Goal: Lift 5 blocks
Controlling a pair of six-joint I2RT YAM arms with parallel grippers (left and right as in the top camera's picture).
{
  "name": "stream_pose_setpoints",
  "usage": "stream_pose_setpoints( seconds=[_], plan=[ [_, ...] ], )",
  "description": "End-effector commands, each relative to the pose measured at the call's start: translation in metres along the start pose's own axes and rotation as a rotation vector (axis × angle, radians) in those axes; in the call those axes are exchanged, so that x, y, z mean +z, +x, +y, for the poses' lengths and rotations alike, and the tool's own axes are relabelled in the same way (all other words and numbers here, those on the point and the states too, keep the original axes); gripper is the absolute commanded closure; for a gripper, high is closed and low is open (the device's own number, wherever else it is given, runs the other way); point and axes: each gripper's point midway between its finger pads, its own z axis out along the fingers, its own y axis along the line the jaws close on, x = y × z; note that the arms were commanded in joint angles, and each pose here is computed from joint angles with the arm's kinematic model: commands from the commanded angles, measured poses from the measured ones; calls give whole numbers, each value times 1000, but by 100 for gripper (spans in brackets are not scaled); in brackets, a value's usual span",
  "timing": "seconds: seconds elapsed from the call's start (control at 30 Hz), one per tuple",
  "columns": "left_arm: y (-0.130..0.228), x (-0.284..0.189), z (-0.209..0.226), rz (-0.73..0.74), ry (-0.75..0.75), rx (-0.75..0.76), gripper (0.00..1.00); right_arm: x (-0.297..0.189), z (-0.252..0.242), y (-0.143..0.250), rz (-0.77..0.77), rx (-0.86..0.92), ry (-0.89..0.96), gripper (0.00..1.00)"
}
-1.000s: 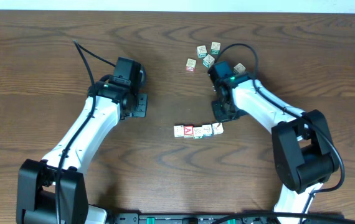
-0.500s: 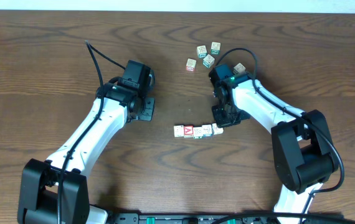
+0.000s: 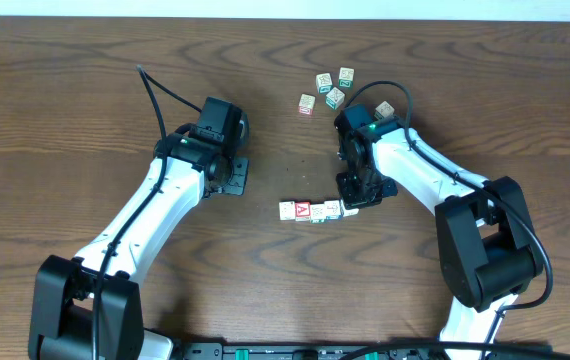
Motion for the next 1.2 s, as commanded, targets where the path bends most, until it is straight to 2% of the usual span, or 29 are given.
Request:
stream_pose_setpoints(
  seconds=[0.0,0.47,0.73,0.9,1.17],
  plan=[
    [1,-1,2,-1,-9,-6,93,-1,10,-2,4,-7,-40,99],
    [2,-1,2,0,-9,-6,93,-1,12,1,16,54,-53,99],
    [1,-1,2,-1,-9,-1,93,-3,-29,-7,-34,130,144,99],
    [0,-1,2,-8,-8,37,92,-3,-35,1,12,108,133,99],
    [-20,-11,37,-88,21,-92,93,-11,-22,21,74,63,104,99]
  ],
)
